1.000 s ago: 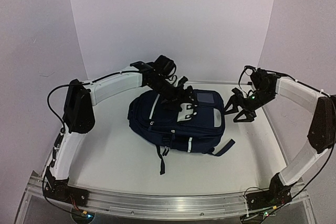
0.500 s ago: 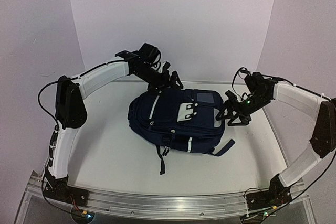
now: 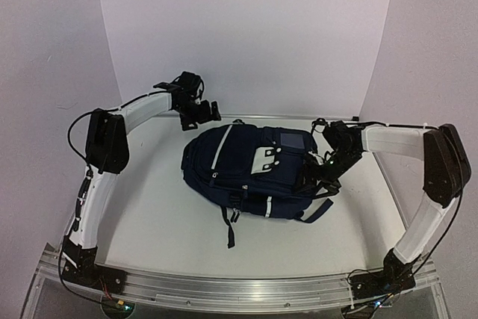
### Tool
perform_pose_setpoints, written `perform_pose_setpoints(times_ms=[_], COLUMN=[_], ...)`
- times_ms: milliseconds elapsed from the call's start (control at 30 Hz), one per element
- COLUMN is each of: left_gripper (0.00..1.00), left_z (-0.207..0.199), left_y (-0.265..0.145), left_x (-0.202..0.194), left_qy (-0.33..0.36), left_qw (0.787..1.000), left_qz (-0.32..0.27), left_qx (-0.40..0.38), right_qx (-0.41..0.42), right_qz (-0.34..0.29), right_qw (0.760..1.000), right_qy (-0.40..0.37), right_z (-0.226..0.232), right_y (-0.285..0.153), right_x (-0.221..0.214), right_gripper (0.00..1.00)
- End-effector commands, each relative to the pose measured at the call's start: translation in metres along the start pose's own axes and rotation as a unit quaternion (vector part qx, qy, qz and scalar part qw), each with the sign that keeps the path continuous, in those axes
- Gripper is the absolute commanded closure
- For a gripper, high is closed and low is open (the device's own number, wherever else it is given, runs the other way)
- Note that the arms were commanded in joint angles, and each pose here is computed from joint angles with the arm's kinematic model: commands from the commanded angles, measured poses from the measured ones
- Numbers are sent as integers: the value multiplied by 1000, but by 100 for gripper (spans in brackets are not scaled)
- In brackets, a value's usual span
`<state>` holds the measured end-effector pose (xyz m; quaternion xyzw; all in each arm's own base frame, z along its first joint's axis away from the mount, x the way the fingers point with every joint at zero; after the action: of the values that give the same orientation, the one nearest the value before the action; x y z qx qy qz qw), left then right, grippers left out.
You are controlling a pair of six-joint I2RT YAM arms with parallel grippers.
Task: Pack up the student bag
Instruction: Adjust the student bag at the center of the board.
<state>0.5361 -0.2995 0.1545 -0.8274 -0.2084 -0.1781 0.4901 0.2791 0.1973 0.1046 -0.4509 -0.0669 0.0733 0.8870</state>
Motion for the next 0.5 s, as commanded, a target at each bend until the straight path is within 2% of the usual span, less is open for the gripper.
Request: perform_pose_setpoints(times_ms=[0,167,300,400,467], left_gripper=[0,0,0,0,0], left_z=[-5,-26,-38,-47,-46], left_y=[20,-34,-79,-107,-120], left_x=[-63,-129,-193,-234,-249], left_qy=[31,61,83,69,35], left_qw=[994,984,976,969,969], left_qz=[99,134,171,204,209], left_qx=[-44,-103,-102,-117,-124], right_qx=[-29,-40,-33,-31,-40], right_qz=[-41,-83,-112,-144,-180], right_qw=[999,996,992,987,979], right_qy=[-6,-19,-49,-70,-85], right_z=[-20,-39,-36,-32,-24], right_y=[-2,-12,-11,-13,-27], right_x=[45,111,163,206,234], right_gripper=[14,15,16,15,13])
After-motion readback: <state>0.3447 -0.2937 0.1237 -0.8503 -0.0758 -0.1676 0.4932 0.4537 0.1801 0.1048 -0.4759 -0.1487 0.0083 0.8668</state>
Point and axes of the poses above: each gripper's point midway between its finger pads, its own y axis out along the fingers, its own z axis along the line the jaws close on, x = y × z, the point moved 3 cm from there along -y, back along the fingers
